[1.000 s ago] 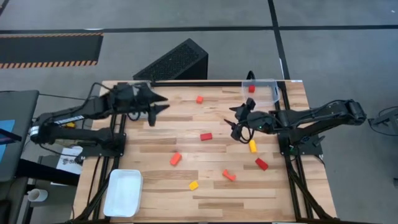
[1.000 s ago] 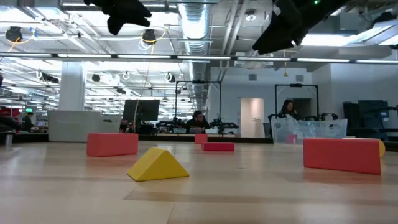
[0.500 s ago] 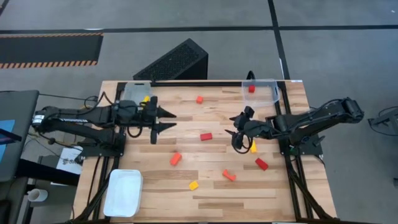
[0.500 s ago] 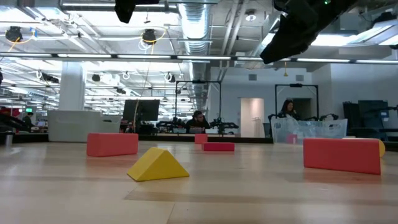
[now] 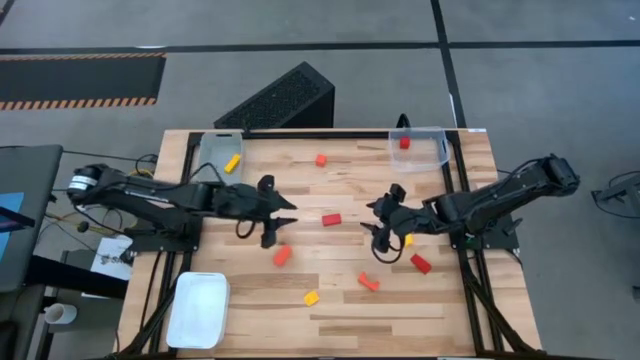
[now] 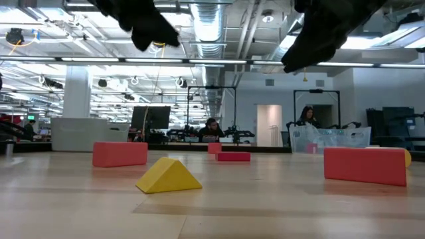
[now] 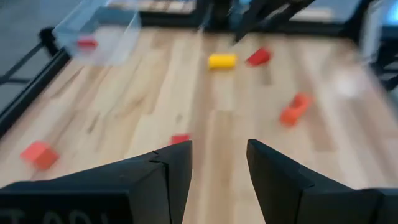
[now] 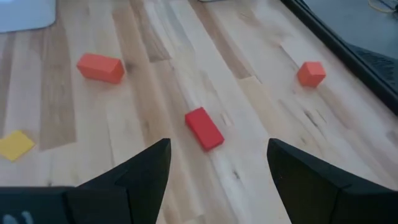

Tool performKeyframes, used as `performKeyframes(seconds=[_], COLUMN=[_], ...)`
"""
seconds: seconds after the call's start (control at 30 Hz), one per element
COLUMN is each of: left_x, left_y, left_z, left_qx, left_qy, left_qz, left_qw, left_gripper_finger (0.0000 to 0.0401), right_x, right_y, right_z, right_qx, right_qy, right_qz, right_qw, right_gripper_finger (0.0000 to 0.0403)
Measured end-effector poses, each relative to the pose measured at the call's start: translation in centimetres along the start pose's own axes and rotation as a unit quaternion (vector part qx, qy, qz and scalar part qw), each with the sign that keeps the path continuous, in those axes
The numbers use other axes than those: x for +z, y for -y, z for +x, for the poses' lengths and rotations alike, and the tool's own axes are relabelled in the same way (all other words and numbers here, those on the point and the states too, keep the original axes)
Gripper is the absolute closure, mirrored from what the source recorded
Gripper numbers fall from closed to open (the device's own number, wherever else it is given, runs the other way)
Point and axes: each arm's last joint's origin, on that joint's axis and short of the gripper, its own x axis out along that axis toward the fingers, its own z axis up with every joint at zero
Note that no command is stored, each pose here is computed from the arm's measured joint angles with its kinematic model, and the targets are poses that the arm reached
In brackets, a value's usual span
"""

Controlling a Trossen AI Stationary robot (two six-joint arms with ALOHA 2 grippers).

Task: Sort & place blocks by color
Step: Put the top orange block into the white bin

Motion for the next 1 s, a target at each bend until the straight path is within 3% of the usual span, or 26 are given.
performKeyframes(seconds=[0.43,0.87,1.0], left_x=[0.5,0.4,-0.3], left_y=[-7.0,-15.0,-17.1], left_z=[5.5,14.0,16.6], left_qx=[0.163,0.234,0.252], left_qy=[-0.060,-0.135,-0.142], left_qz=[-0.049,-0.084,-0.128], left_qw=[0.984,0.959,0.949], left_gripper_finger=[0.0179,0.0103,0.0097], right_x=[-0.3,-1.2,-1.4], right_y=[-1.3,-3.2,-3.9], right_z=[-0.9,-2.3,-2.8], right_qx=[0.029,0.050,0.069], right_qy=[0.006,0.015,0.021], right_qz=[0.044,0.087,0.104], right_qw=[0.999,0.995,0.992], right_gripper_finger=[0.0113,0.0113,0.0113])
